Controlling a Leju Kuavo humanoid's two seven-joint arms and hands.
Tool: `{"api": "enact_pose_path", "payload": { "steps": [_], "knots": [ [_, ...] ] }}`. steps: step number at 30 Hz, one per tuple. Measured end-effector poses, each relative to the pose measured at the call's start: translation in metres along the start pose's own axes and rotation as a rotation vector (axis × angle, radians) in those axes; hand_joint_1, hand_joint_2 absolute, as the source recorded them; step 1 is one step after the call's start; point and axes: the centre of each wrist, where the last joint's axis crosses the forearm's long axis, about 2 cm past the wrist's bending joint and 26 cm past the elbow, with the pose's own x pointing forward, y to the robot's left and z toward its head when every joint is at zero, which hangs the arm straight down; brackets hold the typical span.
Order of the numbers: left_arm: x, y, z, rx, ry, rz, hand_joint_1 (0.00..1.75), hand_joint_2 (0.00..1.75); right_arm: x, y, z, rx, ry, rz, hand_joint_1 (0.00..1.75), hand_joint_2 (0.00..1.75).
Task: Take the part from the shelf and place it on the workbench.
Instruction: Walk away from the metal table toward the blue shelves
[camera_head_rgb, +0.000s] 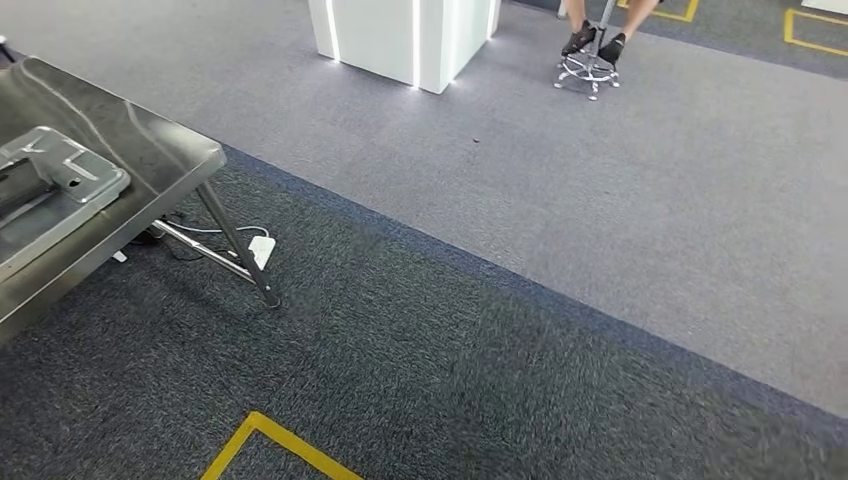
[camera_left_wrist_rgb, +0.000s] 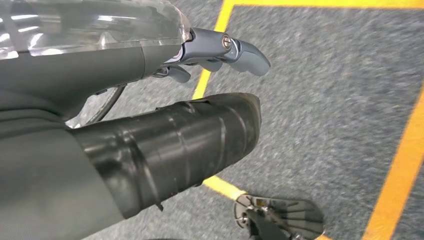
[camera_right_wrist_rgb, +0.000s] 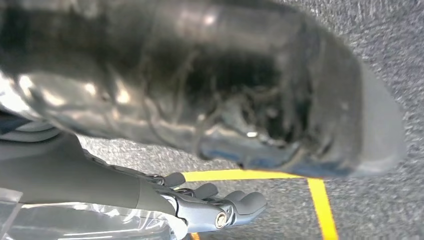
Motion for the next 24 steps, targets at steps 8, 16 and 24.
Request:
{"api": "enact_pose_path", "payload": {
  "steps": [8, 16, 24],
  "knots": [
    [-0.0023, 0.0, 0.0007, 0.001, 0.005, 0.003, 0.0, 0.0, -0.001, 0.0007, 0.0013, 0.006, -0.001, 0.007, 0.0, 0.0],
    [-0.0002, 0.0005, -0.0002, 0.003, 0.001, 0.004, 0.0, 0.0, -0.0018, 0.001, 0.002, 0.01, 0.0, 0.012, 0.0, 0.0],
    [-0.0017, 0.0001, 0.0005, 0.003, 0.006, 0.003, 0.0, 0.0, -0.0024, 0.0014, 0.0028, 0.013, -0.001, 0.018, 0.0, 0.0]
  ]
}}
